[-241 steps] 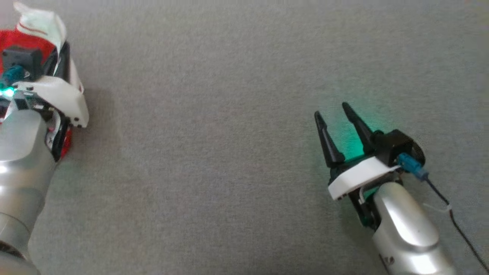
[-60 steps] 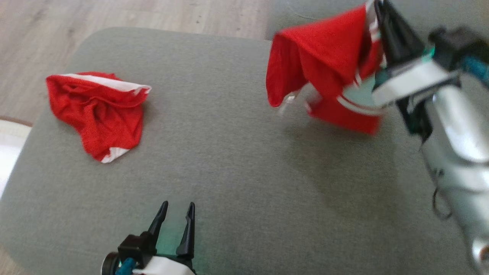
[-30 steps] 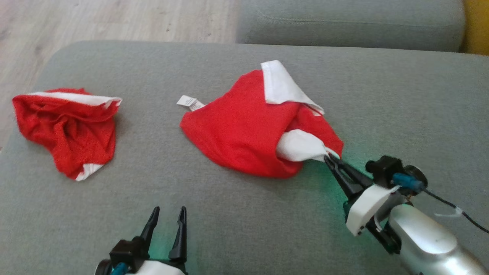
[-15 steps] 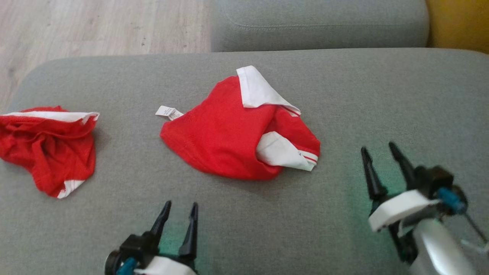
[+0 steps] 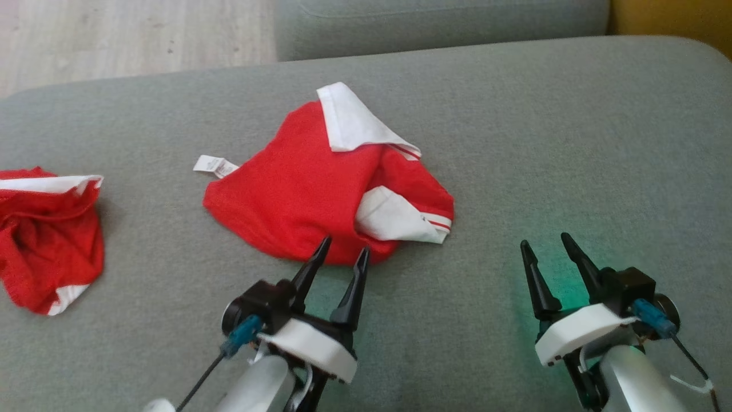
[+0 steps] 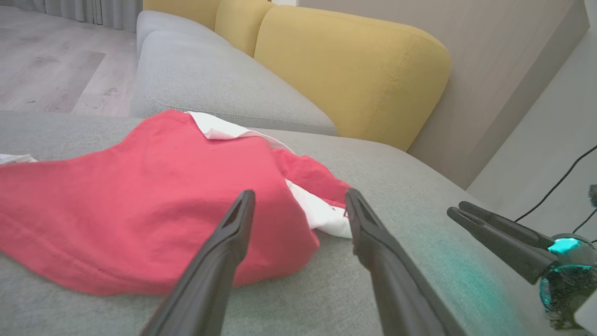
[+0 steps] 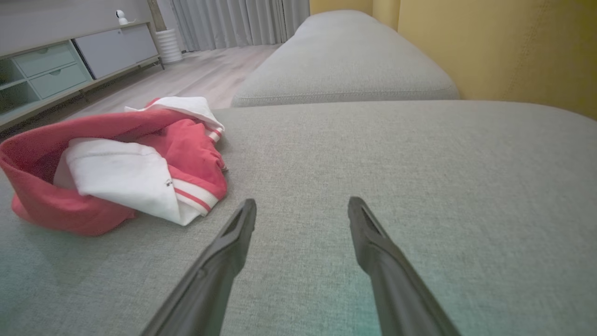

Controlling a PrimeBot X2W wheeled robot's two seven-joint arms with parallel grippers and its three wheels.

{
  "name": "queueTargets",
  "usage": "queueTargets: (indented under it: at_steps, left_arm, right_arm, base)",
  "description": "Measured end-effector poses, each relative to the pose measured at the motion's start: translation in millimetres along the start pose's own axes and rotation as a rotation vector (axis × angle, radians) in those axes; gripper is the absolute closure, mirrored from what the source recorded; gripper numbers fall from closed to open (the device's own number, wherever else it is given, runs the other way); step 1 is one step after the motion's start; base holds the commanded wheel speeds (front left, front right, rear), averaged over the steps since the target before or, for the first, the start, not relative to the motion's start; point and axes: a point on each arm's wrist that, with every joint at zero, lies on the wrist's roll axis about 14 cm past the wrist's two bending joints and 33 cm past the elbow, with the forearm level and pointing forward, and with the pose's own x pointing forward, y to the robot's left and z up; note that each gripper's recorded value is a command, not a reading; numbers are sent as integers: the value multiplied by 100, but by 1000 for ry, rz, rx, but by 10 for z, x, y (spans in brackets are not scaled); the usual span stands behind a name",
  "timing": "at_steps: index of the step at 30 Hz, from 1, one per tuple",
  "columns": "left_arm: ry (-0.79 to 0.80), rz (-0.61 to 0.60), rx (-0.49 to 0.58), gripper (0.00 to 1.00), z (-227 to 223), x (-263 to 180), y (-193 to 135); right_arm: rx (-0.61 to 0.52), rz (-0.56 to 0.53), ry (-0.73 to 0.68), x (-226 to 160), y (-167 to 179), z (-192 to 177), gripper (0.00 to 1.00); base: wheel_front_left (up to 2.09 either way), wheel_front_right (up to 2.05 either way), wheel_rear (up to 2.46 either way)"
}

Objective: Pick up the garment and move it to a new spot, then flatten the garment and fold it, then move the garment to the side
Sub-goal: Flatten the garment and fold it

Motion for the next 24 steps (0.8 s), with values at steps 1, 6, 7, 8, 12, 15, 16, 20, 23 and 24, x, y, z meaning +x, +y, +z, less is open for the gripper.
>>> queueTargets:
  at_steps: [1,6,7,8,12,15,16,20,23,24]
  left_arm:
    - [6,-6,3,0,-7,39,-18]
    - [42,13,39,0,-73,195,19]
    - [48,25,48,0,-83,224,46]
    - [52,40,56,0,-86,253,77]
    - [69,71,56,0,-121,344,137]
    - [94,82,61,0,-196,359,152]
    - [103,89,63,0,-223,355,166]
    - [101,135,68,100,-210,328,282]
    - [75,174,112,100,-110,293,417]
    - [62,188,131,100,-56,280,475]
  right_arm:
    - [1,-7,2,-5,-23,-8,0]
    - [9,-34,20,-36,-108,-74,0]
    - [10,-39,22,-36,-123,-79,0]
    - [12,-43,21,-32,-136,-78,0]
    - [24,-52,16,5,-145,-61,0]
    - [28,-57,23,2,-157,-86,0]
    - [29,-58,24,2,-160,-92,0]
    - [33,-54,23,28,-141,-88,0]
    - [42,-51,15,67,-125,-63,0]
    - [47,-47,13,82,-109,-55,0]
  base:
    - [0,0,0]
    - [0,0,0]
    - [0,0,0]
    - [0,0,0]
    - [0,0,0]
    - [0,0,0]
    - [0,0,0]
    - [0,0,0]
    - [0,0,0]
    - [0,0,0]
